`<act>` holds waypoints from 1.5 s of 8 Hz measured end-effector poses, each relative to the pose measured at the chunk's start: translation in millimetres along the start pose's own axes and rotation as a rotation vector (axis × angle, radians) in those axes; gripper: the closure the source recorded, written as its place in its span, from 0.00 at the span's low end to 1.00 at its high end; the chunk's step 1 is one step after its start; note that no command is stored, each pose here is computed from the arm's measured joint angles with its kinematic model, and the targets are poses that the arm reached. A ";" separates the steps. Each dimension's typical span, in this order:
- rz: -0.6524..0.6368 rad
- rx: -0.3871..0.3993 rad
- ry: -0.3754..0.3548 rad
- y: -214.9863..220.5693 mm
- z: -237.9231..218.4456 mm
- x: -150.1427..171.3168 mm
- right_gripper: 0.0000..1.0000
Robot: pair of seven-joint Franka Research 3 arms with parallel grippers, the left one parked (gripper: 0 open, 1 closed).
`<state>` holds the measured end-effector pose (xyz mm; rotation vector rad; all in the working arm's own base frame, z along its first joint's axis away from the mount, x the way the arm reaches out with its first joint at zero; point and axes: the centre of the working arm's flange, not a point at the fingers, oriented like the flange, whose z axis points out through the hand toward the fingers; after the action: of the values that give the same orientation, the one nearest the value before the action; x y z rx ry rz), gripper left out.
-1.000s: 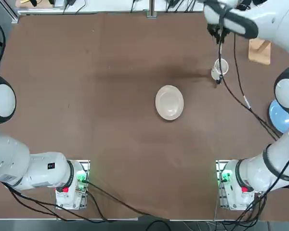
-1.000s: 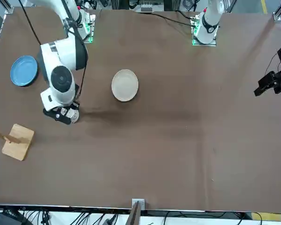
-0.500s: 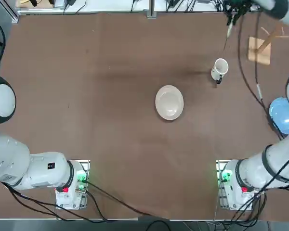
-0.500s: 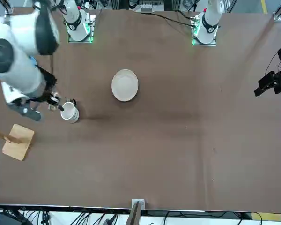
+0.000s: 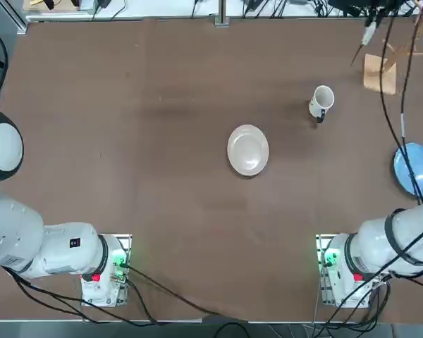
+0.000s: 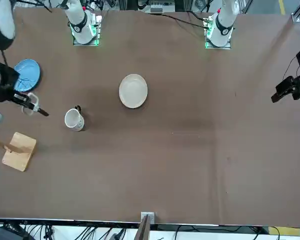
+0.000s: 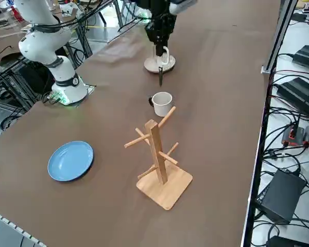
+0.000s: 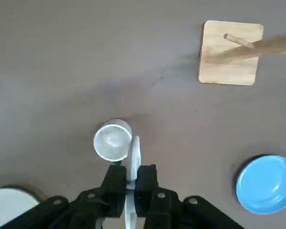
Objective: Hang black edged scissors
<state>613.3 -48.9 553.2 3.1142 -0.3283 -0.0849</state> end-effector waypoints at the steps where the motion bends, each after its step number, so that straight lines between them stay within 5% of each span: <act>1: -0.020 0.052 0.000 35.9 0.9 7.7 0.87; 4: -0.007 0.184 0.060 117.4 -6.1 35.7 0.87; 8: 0.077 0.376 0.141 153.8 13.2 90.1 0.87; 12: 0.150 0.428 0.187 166.0 50.6 132.1 0.87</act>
<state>704.9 -238.9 498.1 3.4577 -0.6521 0.3182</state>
